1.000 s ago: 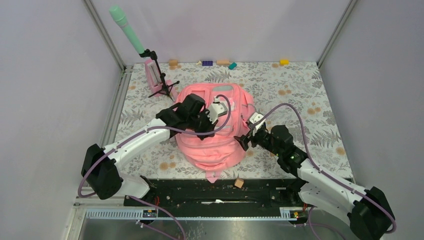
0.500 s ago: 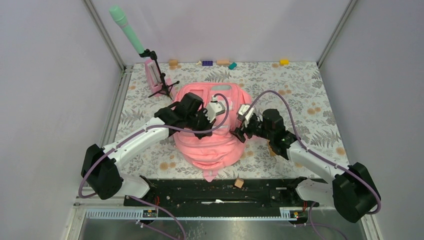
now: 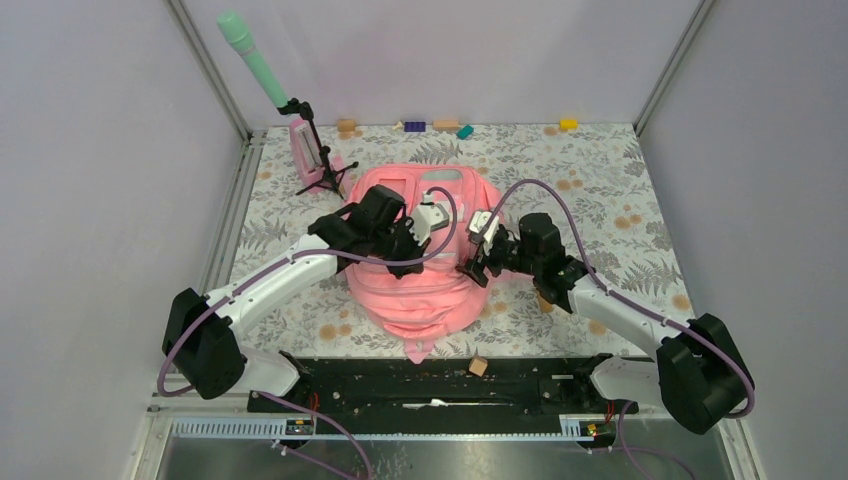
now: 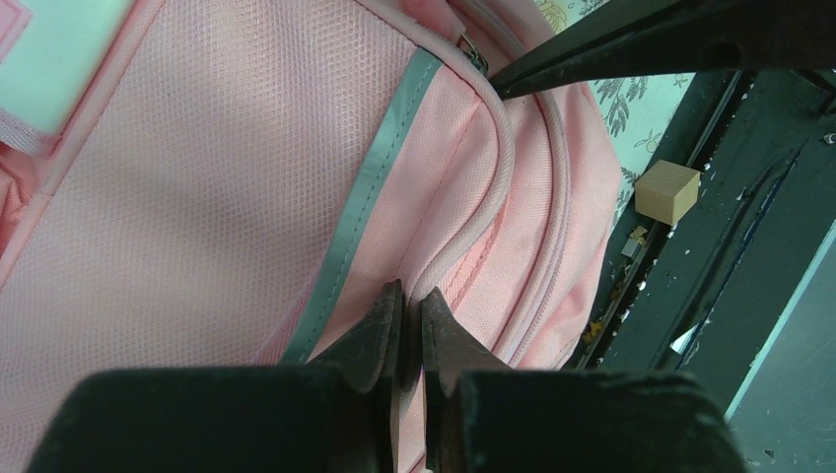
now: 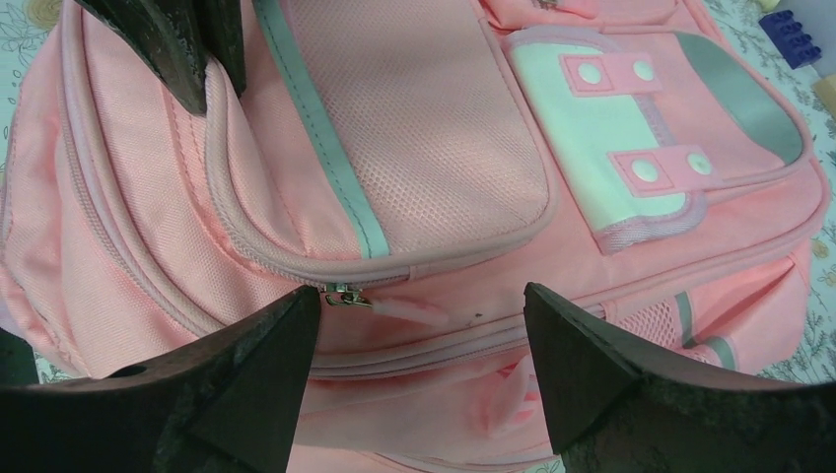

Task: Pack the student bag
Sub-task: Unzip the student bag at the center of the board.

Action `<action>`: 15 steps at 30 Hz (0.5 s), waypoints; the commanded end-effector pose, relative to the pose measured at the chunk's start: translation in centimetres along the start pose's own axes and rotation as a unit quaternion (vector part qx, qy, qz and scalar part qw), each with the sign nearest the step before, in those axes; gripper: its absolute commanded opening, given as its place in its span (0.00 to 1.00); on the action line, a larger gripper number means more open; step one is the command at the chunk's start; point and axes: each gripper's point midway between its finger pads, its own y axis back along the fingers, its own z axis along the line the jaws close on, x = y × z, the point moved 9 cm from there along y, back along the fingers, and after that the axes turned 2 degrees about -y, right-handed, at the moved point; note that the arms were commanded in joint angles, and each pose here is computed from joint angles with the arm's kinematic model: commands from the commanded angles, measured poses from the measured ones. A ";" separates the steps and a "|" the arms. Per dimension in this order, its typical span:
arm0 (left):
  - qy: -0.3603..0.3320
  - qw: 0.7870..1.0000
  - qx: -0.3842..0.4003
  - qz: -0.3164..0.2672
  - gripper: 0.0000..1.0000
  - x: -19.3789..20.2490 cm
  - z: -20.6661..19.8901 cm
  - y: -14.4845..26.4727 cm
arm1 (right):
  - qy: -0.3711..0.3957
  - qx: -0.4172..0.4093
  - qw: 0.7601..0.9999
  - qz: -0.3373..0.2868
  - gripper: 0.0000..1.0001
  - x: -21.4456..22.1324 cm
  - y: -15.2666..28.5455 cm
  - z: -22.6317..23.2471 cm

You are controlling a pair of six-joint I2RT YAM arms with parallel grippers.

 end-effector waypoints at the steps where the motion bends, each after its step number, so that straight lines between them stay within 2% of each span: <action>1: 0.002 0.999 -0.022 -0.046 0.00 -2.3 0.4 1.9 | 0.004 -0.043 0.999 0.011 0.83 -0.2 -0.3 0.8; 7: 0.004 0.999 -0.020 -0.049 0.00 -2.3 0.5 2.0 | 0.029 -0.028 0.999 0.018 0.85 0.0 -0.3 1.3; 10: 0.005 0.999 -0.017 -0.049 0.00 -2.3 0.4 1.9 | 0.032 -0.032 0.999 0.023 0.82 -0.3 -0.8 1.0; 15: 0.007 0.999 -0.015 -0.049 0.00 -2.3 0.4 1.8 | 0.015 -0.046 0.997 0.054 0.59 0.3 -1.4 1.2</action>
